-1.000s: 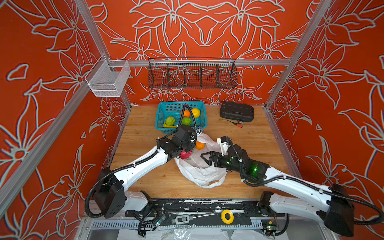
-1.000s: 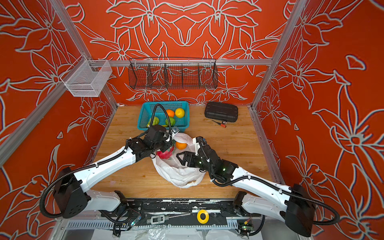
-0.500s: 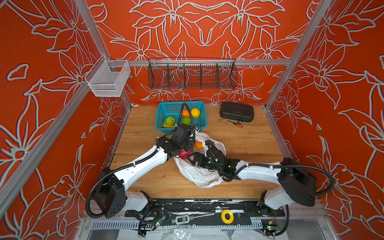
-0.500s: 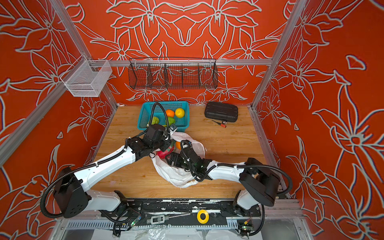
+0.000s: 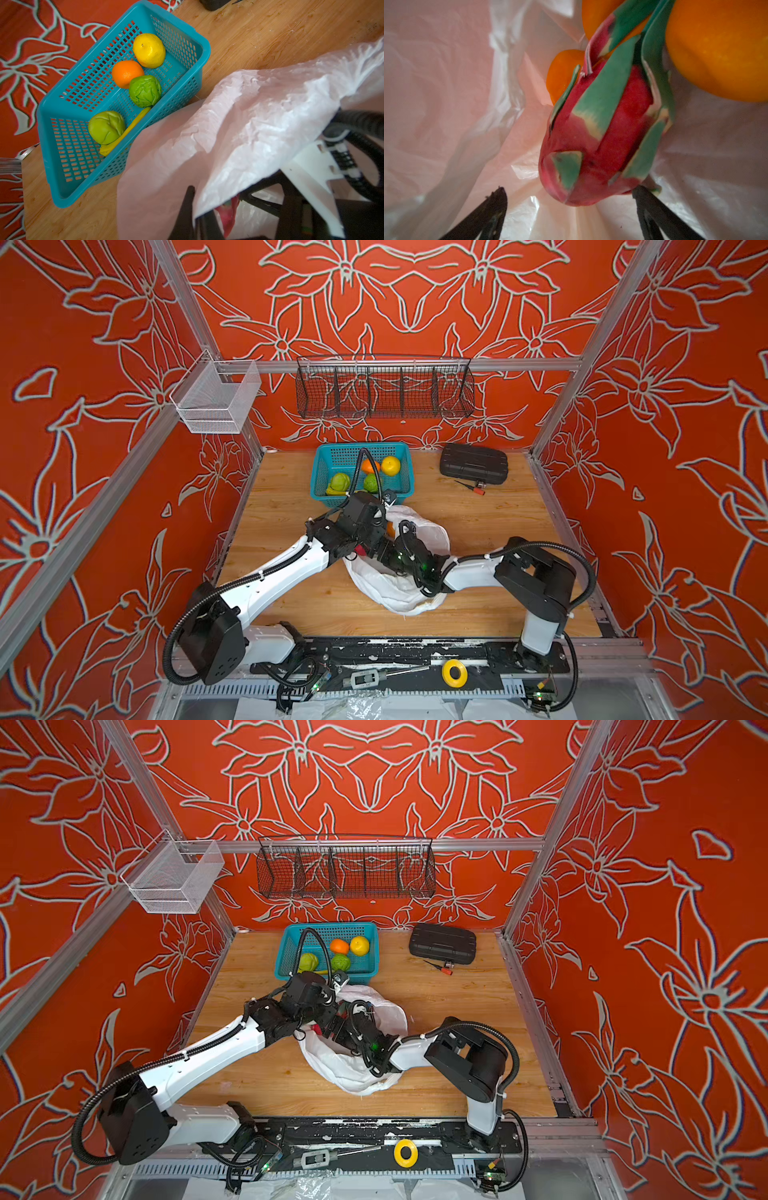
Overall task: Untie the knot of the plastic bag and take out the fruit
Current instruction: 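Hold the bag rim with left gripper while right reaches down to the dragon fruit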
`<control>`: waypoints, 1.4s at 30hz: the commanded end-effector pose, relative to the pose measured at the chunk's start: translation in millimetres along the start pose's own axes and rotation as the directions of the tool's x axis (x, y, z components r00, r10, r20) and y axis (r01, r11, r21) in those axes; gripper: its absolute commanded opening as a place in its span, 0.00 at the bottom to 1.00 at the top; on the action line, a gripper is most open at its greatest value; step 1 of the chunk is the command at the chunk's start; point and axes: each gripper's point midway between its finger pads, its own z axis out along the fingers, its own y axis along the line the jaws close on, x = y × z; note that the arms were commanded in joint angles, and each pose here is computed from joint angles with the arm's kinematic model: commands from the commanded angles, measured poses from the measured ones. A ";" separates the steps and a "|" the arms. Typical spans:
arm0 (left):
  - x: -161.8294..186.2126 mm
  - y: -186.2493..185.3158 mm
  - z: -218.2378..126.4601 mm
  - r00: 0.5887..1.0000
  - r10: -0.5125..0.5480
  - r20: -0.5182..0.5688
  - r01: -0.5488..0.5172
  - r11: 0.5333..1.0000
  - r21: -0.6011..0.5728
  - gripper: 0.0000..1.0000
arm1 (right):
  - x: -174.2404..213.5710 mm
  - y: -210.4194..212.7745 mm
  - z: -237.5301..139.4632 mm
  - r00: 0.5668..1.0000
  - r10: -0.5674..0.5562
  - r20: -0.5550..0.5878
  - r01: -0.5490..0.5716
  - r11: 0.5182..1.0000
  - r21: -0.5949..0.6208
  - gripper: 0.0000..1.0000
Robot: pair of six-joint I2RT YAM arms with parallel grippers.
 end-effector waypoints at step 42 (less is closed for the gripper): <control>1.6 3.6 -8.3 0.994 -0.107 -0.001 0.107 0.994 0.015 0.09 | -22.1 1.9 14.7 0.994 0.078 0.071 -0.080 0.997 0.014 0.56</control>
